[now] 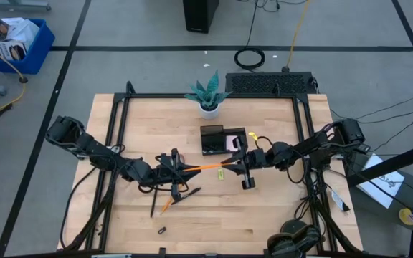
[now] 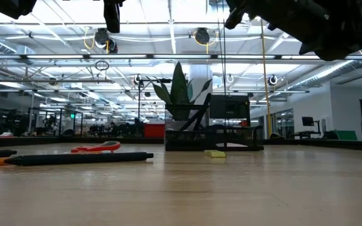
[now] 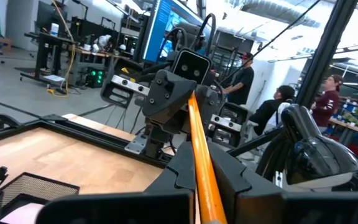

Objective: Pick and place office supplies into organizer
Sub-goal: Put the orange pencil into the black desk organizer

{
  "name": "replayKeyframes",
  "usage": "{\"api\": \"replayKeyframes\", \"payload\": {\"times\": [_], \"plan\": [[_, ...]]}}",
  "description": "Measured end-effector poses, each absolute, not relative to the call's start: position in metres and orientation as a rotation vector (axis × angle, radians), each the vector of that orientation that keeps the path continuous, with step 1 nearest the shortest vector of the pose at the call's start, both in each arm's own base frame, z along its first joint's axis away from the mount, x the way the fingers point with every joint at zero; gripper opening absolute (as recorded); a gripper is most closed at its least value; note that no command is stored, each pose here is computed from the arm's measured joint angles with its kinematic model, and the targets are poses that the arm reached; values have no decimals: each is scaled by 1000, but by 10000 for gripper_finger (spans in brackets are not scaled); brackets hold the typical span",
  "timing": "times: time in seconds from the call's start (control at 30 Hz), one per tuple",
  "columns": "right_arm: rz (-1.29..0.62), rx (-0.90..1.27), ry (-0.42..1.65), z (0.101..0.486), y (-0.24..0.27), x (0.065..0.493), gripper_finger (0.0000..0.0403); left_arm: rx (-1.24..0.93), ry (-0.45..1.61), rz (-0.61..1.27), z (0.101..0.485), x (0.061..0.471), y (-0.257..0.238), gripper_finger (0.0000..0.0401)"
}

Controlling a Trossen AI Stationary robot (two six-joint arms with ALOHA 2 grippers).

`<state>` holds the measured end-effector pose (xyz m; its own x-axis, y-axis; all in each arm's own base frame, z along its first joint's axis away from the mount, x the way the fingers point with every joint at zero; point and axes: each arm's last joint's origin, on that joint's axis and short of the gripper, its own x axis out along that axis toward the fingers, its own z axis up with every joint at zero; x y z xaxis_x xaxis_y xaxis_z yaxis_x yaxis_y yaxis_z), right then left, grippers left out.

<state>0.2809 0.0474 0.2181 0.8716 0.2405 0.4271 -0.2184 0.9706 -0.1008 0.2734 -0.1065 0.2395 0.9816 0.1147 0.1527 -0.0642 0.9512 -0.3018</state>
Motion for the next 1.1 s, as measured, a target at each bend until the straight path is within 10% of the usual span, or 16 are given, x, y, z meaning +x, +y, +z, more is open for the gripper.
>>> {"api": "replayKeyframes", "payload": {"times": [0.3, 0.73, 1.1], "plan": [[237, -51, -452, 218, 47, 281, 25, -276, -169, 109, 239, 274, -105, 26], [120, -64, -382, 212, 45, 284, 23, -123, -27, 248, 264, 244, -87, 213], [-222, -152, -248, 222, 37, 277, 21, -85, 57, 200, 288, 199, -78, 263]]}}
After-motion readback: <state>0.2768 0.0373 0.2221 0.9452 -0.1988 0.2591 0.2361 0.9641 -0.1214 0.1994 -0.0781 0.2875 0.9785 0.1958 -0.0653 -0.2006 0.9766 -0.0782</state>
